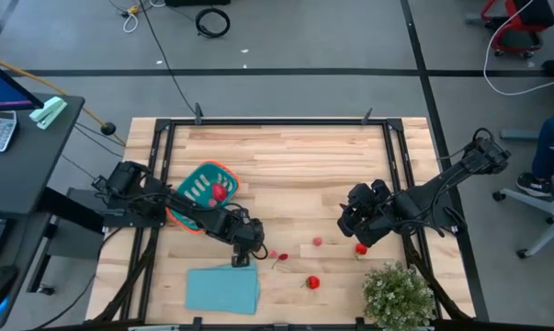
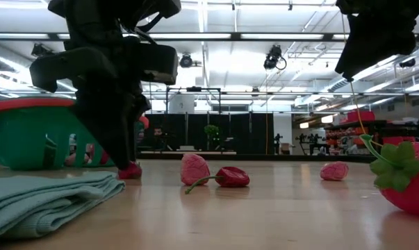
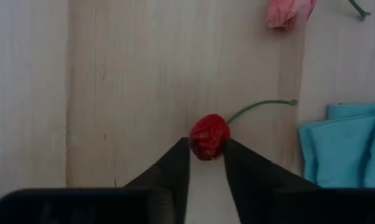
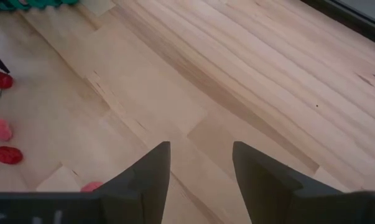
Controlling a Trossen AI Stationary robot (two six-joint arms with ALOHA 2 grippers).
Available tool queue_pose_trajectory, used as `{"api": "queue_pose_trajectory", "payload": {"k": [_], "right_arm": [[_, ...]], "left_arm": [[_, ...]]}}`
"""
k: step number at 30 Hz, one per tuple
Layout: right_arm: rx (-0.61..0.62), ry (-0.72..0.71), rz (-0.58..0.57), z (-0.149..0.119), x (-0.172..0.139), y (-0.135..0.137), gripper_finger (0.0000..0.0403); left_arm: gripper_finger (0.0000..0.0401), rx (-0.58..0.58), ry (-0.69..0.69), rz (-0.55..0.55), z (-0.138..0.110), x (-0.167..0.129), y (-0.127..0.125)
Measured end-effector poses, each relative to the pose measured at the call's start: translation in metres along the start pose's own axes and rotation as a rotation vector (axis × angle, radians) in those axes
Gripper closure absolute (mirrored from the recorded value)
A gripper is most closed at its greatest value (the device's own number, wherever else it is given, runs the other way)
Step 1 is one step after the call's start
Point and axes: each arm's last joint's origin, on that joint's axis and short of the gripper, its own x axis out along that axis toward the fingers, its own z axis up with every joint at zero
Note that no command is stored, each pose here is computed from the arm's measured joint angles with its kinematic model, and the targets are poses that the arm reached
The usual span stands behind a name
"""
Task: Pick and placing Produce into tupperware
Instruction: Put the red cherry into the blue basket
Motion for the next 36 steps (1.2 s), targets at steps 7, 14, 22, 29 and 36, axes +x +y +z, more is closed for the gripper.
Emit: {"api": "queue_pose_trajectory", "payload": {"k": [7, 14, 22, 29, 36], "right_arm": [[-0.001, 0.000, 0.000, 0.000, 0.000, 0.000, 0.0220], [-0.001, 0.000, 0.000, 0.000, 0.000, 0.000, 0.0220], [-0.001, 0.000, 0.000, 0.000, 0.000, 0.000, 0.0220], [-0.002, 0.001, 0.001, 0.000, 0.000, 0.000, 0.0220], [0.006, 0.013, 0.015, 0.000, 0.000, 0.001, 0.0220]], "left_arm": [[0.0391, -0.004, -0.013, 0.004, 0.002, -0.003, 0.001], [0.0396, 0.017, 0.013, 0.095, 0.026, -0.041, -0.002], [0.0397, -0.003, 0.161, 0.535, 0.032, -0.110, 0.013], [0.0399, -0.141, 0.227, 0.628, 0.009, -0.135, 0.035], [0.0399, -0.343, 0.241, 0.606, -0.045, -0.153, 0.077]]}}
